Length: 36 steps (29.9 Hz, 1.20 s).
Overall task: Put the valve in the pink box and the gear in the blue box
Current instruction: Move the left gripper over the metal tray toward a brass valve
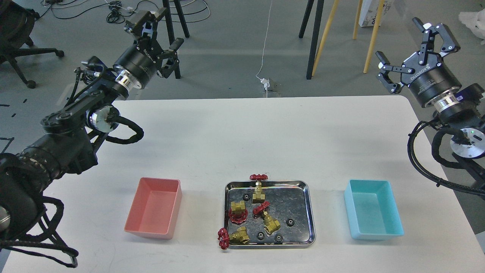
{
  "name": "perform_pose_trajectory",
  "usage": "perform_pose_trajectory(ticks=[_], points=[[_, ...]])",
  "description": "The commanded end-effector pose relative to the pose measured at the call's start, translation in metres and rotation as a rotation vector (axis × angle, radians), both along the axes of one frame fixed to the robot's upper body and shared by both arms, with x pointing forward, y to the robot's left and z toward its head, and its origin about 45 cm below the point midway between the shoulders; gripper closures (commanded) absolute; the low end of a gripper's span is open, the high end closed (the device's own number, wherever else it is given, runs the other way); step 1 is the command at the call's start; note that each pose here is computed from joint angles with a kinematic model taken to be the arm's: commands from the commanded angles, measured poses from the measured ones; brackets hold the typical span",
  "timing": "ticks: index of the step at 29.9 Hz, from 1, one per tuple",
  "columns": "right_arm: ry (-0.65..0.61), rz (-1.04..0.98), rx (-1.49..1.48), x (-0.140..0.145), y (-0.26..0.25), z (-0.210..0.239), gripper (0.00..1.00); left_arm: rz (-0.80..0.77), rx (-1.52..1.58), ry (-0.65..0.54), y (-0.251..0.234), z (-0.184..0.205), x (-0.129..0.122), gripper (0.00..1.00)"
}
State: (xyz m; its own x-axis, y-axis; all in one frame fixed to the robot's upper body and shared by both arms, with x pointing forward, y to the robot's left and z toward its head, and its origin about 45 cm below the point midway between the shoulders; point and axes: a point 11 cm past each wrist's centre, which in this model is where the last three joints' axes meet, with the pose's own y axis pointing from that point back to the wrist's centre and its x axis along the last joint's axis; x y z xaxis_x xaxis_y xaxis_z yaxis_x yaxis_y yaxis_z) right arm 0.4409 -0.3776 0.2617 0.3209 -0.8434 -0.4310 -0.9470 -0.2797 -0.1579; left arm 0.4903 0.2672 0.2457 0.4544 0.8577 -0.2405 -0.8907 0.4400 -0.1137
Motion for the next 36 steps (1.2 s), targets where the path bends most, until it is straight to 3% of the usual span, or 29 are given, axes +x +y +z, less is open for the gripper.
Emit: perform_pose_trajectory(ticks=[1, 4, 6, 11, 17, 21, 26, 28, 31, 36], points=[[0.017, -0.036, -0.008, 0.004, -0.007, -0.008, 0.01, 0.015, 0.009, 0.014, 0.009, -0.007, -0.003, 0.15], [0.021, -0.038, 0.019, 0.012, 0.006, -0.014, 0.01, 0.048, 0.03, 0.008, 0.028, -0.002, -0.003, 0.15], [-0.017, -0.032, 0.017, 0.025, 0.012, 0.006, 0.01, 0.098, 0.029, 0.001, 0.051, 0.003, -0.002, 0.15], [-0.071, -0.008, -0.011, 0.044, 0.02, 0.047, 0.01, 0.079, -0.051, -0.014, 0.031, 0.009, 0.001, 0.15], [-0.122, 0.007, -0.01, 0.053, 0.027, 0.075, 0.01, -0.05, -0.184, -0.107, 0.0, 0.05, -0.01, 0.15], [-0.108, 0.013, -0.024, 0.054, 0.026, 0.076, 0.01, -0.264, -0.168, -0.224, -0.032, 0.107, -0.043, 0.15], [-0.087, 0.015, -0.021, 0.052, 0.025, 0.07, 0.01, -0.577, 0.192, -0.42, -0.086, 0.141, -0.096, 0.15], [-0.085, 0.003, -0.019, 0.051, 0.019, 0.069, 0.01, -0.732, 0.368, -0.402, -0.11, 0.123, -0.116, 0.16], [-0.083, -0.027, -0.004, 0.048, 0.006, 0.07, 0.01, -0.811, 0.644, -0.4, -0.13, 0.097, -0.131, 0.16], [-0.084, -0.074, -0.005, 0.043, -0.019, 0.075, 0.01, -0.891, 1.083, -0.567, -0.145, 0.064, -0.145, 0.16]])
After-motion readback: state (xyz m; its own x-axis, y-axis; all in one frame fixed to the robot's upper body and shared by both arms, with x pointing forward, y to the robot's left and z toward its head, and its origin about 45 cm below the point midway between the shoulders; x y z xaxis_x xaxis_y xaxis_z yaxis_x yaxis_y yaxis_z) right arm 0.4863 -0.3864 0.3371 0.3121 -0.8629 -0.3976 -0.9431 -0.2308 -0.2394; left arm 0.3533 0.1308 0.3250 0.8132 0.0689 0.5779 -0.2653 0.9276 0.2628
